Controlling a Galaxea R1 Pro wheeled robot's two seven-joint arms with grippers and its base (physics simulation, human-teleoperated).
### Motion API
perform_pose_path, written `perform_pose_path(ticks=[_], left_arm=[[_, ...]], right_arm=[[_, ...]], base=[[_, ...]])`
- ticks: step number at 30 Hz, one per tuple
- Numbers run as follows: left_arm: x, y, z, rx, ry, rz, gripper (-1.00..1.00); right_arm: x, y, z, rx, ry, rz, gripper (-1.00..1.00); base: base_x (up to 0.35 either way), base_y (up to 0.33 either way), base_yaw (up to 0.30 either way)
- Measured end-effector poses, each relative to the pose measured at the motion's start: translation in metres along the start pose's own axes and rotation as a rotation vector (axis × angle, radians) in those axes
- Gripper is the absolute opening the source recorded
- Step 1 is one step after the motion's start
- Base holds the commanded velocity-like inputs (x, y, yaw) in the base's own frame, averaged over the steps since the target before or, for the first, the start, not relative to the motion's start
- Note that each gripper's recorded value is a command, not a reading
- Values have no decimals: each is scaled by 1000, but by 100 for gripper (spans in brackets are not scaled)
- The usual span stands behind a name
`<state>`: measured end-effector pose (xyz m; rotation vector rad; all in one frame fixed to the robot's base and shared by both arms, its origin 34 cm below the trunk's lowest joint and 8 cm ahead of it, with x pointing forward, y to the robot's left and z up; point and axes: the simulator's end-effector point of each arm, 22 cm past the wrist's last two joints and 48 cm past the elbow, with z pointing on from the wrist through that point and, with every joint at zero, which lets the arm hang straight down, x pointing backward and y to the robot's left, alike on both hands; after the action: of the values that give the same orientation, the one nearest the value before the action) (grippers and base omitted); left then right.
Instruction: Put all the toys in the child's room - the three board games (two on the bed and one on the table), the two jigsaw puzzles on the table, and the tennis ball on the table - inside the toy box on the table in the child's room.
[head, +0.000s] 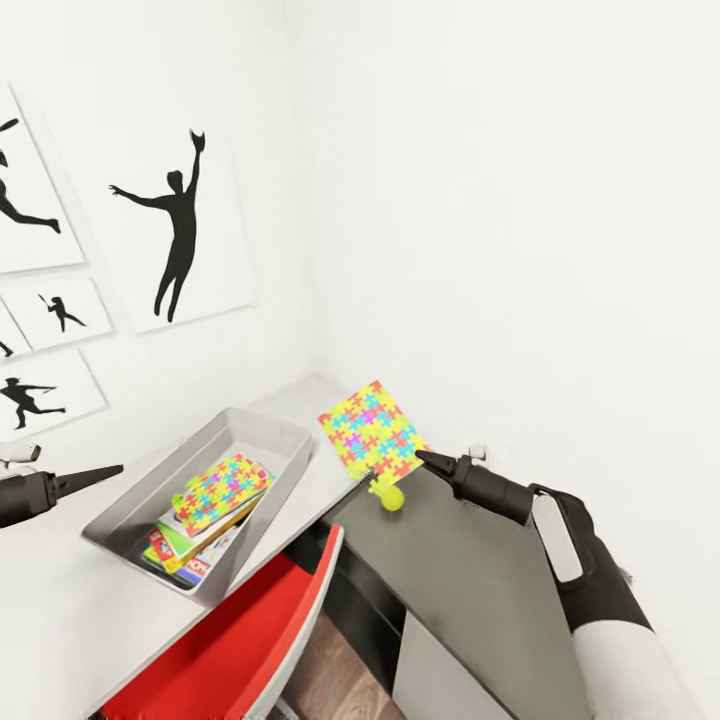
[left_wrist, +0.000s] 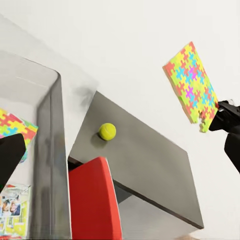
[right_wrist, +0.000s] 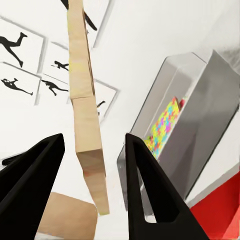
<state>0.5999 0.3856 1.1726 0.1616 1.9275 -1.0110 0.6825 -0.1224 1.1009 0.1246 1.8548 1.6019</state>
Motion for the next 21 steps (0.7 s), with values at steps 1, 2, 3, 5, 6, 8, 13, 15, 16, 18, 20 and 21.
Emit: perform_pose_path(ticks=[1,2,3,5,6,8,13,15,16,18,20,21], left_arm=[[0,0,0,1,-1,0,100],[0,-1,0,3,-1,0,100],[0,-1,0,5,-2,-1,100],[0,-1,0,5,-1,0,100],[0,-1,1,5,-1,0,100],[0,-1,1,7,-1,-1,100],[1,-1,2,5,0,-3,100],[1,0,2,5,0,-4,100],[1,0,2,5,0,-4,100],[1,0,1,5,0,-4,100],[1,0,1,4,0,-4,100],[1,0,1,4,0,-4,100]], right_arm=[[0,2,3,-3,1,-1,-100],[0,3,7,-4,1,0,-100],[-1,4,9,1,1,-2,-100],[-9,5,14,16,-3,-13,-100],[-15,7,17,23,-6,-22,-100],[-29,10,26,50,-1,-31,-100],[-40,1,49,128,39,8,-100],[-40,-7,55,159,50,28,-100],[-40,-9,56,167,53,34,-100],[-39,-11,57,176,57,39,-100],[-39,-12,58,178,58,41,-100],[-39,-12,58,178,59,42,-100]], base=[[0,0,291],[0,0,291],[0,0,291],[0,0,291],[0,0,291],[0,0,291],[0,0,291],[0,0,291],[0,0,291],[0,0,291],[0,0,291],[0,0,291]])
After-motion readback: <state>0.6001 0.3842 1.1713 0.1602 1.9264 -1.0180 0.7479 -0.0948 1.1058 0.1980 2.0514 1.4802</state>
